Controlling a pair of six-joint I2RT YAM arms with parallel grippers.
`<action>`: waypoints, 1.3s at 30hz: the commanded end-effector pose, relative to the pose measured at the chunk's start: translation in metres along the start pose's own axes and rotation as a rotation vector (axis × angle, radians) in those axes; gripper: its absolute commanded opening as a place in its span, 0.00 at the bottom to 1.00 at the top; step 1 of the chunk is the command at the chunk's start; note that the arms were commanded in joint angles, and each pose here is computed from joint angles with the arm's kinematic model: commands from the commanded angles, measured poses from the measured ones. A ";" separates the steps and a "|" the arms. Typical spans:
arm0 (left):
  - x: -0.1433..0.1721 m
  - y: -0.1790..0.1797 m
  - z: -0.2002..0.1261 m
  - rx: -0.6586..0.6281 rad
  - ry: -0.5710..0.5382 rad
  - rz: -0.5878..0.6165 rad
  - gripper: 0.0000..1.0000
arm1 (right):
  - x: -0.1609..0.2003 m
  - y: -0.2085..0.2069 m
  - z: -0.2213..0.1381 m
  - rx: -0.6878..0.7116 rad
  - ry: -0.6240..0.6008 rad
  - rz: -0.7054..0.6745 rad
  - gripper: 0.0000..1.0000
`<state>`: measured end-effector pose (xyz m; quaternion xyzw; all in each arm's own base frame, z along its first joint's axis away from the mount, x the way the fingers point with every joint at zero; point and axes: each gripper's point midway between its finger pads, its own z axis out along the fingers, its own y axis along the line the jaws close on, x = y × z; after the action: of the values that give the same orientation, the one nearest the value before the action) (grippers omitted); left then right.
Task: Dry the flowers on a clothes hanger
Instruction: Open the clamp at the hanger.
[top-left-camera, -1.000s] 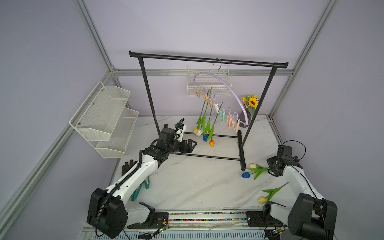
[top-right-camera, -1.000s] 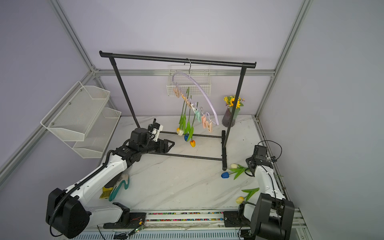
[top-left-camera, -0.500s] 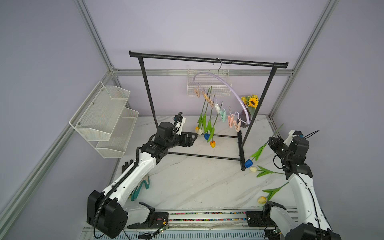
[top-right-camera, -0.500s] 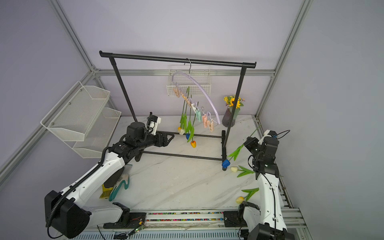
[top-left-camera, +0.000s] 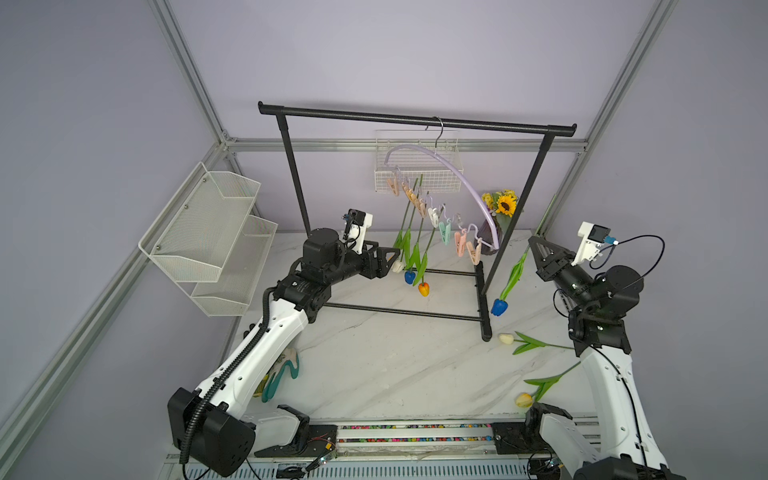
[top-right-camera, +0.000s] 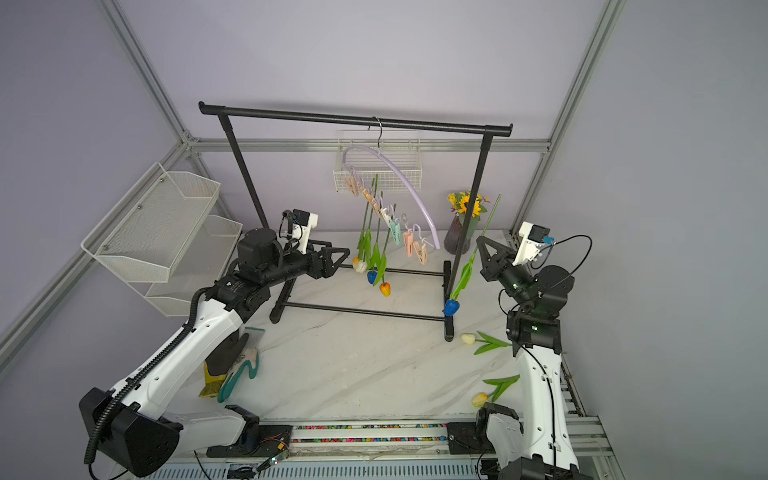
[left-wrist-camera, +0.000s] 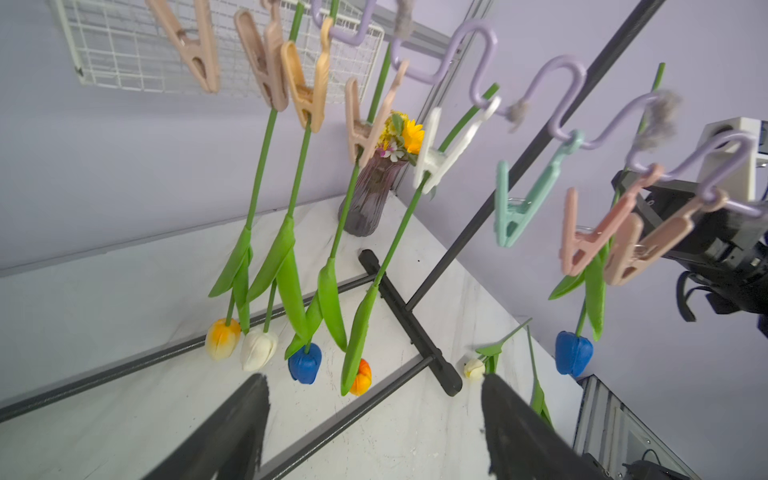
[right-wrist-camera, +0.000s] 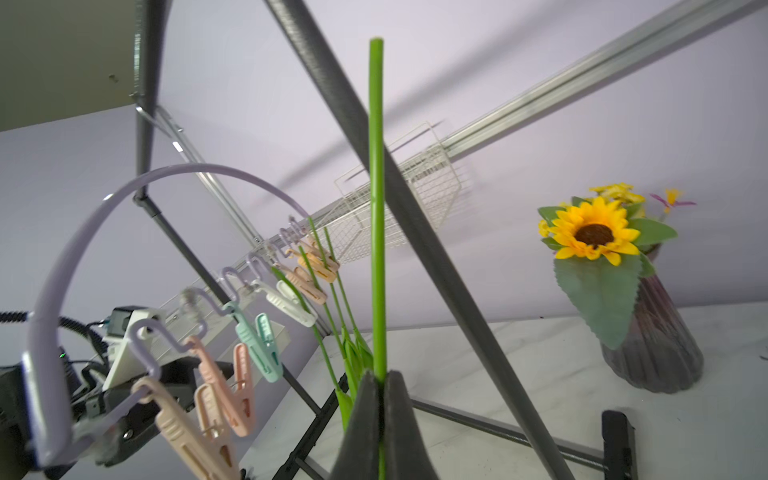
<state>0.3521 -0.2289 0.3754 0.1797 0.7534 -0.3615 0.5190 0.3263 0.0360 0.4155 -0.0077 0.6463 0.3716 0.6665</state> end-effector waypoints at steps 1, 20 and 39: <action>-0.037 -0.036 -0.010 0.154 -0.100 0.100 0.80 | -0.010 0.037 0.010 -0.161 -0.003 -0.109 0.00; -0.056 -0.079 0.045 0.363 -0.077 0.190 0.71 | 0.015 0.043 0.073 -0.214 0.032 -0.097 0.00; -0.061 -0.084 0.082 0.347 -0.097 0.175 0.60 | 0.055 0.062 0.127 -0.267 0.111 -0.087 0.00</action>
<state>0.3772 -0.3361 0.4218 0.3094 0.6611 -0.4464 0.5176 0.3972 0.1637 0.4073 -0.1357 0.6364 0.4294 0.6263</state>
